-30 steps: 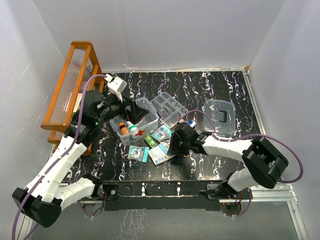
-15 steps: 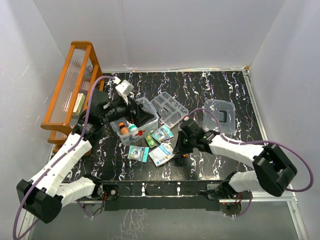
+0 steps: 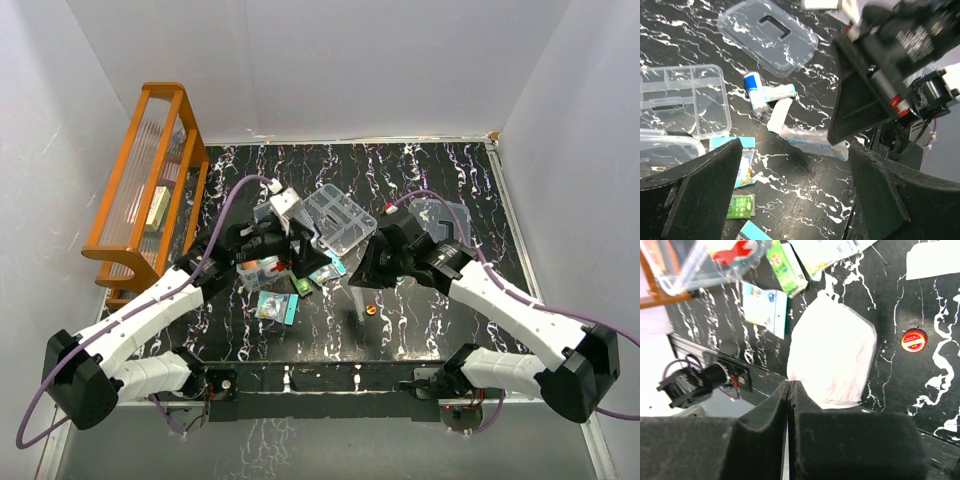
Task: Organize the medicine kit
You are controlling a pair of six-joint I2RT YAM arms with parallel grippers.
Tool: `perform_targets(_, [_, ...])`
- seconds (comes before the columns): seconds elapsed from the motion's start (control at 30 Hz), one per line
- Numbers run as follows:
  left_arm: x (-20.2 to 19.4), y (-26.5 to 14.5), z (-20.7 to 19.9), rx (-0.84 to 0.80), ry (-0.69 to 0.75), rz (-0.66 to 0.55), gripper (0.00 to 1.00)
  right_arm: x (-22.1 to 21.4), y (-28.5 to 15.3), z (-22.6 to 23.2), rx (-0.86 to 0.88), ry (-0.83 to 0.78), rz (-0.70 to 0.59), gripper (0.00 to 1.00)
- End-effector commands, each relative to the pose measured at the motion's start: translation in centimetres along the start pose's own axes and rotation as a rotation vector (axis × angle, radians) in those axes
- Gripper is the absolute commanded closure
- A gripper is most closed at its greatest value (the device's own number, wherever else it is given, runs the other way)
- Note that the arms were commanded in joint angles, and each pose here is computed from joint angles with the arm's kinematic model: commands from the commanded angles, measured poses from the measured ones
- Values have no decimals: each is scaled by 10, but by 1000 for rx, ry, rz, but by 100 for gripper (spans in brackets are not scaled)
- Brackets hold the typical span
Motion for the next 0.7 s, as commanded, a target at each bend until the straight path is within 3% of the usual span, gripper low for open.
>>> perform_targets(0.0, [-15, 11, -5, 3, 100, -21, 15, 25, -28, 17, 20, 106, -143, 100])
perform_targets(0.17, [-34, 26, -1, 114, 16, 3, 16, 58, -37, 27, 88, 253, -354, 100])
perform_targets(0.37, [-38, 38, 8, 184, -132, -9, 15, 78, -37, 31, 200, 476, -495, 100])
perform_targets(0.67, [-44, 50, 8, 158, -131, -38, 19, 92, -26, 33, 172, 612, -511, 100])
Point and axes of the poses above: each gripper's point midway between its finger pads, its own y axis out along the fingers, its own z axis along the line the jaws close on, x = y × z, the point moved 3 cm from there along -y, back along the fingers, and after that the axes turned 6 degrees about -y, right-handed, at the moved point
